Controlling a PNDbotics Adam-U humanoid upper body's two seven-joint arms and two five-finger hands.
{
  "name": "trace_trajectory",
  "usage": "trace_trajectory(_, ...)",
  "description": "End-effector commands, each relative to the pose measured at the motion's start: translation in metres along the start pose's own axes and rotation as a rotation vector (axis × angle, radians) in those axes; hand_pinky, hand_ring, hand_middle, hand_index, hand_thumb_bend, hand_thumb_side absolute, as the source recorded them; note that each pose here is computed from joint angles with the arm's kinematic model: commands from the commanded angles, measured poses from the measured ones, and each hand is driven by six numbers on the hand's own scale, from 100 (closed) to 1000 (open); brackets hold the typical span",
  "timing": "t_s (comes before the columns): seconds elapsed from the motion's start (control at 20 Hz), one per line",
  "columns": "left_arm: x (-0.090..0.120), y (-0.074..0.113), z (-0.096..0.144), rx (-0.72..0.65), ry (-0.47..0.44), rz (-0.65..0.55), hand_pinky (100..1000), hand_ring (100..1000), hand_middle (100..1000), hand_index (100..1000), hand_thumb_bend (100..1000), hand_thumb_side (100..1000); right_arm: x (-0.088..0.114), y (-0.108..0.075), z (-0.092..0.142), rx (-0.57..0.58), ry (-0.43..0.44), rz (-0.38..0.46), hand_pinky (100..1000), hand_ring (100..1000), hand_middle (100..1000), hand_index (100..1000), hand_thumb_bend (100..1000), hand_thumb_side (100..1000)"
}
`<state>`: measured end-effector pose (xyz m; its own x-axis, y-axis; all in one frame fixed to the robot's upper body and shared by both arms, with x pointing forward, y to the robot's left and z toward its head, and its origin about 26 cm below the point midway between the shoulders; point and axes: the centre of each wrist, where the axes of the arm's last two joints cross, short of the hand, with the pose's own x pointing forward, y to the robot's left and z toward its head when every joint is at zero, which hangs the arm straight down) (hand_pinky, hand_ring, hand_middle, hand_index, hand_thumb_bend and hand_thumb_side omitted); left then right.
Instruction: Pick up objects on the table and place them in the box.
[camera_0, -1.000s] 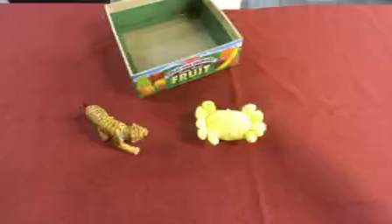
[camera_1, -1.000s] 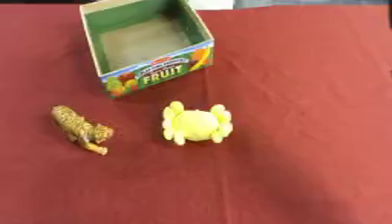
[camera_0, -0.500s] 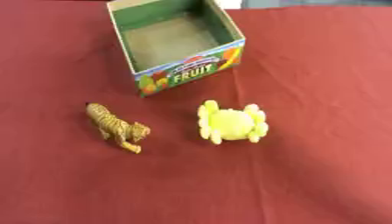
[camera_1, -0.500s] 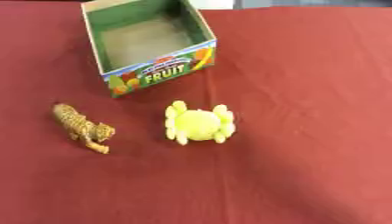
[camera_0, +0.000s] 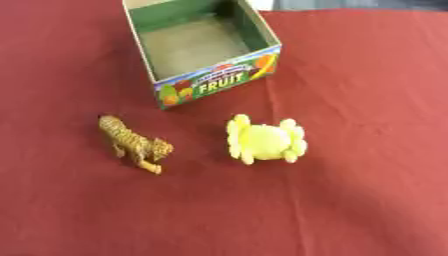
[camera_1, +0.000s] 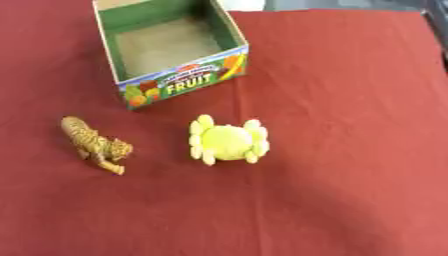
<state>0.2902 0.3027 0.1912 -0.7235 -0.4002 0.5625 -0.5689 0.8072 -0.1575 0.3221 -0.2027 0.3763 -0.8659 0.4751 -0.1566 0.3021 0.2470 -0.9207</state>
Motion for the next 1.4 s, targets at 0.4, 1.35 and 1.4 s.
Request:
trace_trajectory(0.4, 0.006, 0.000, -0.007, -0.019, -0.034, 0.008, 450, 496, 569, 732, 100, 984, 0.004, 0.049, -0.050, 0.294, -0.047, 0.040, 866, 902, 843, 950, 100, 1000)
trace_trajectory(1.35, 0.006, -0.001, -0.007, -0.020, -0.031, 0.010, 451, 496, 570, 730, 100, 984, 0.016, 0.069, -0.058, 0.514, -0.032, -0.033, 904, 933, 812, 901, 241, 1000)
trace_trajectory(1.4, 0.006, -0.001, -0.007, -0.020, -0.031, 0.010, 451, 496, 570, 730, 100, 984, 0.015, 0.069, -0.055, 0.519, -0.028, -0.028, 915, 936, 800, 889, 312, 1000)
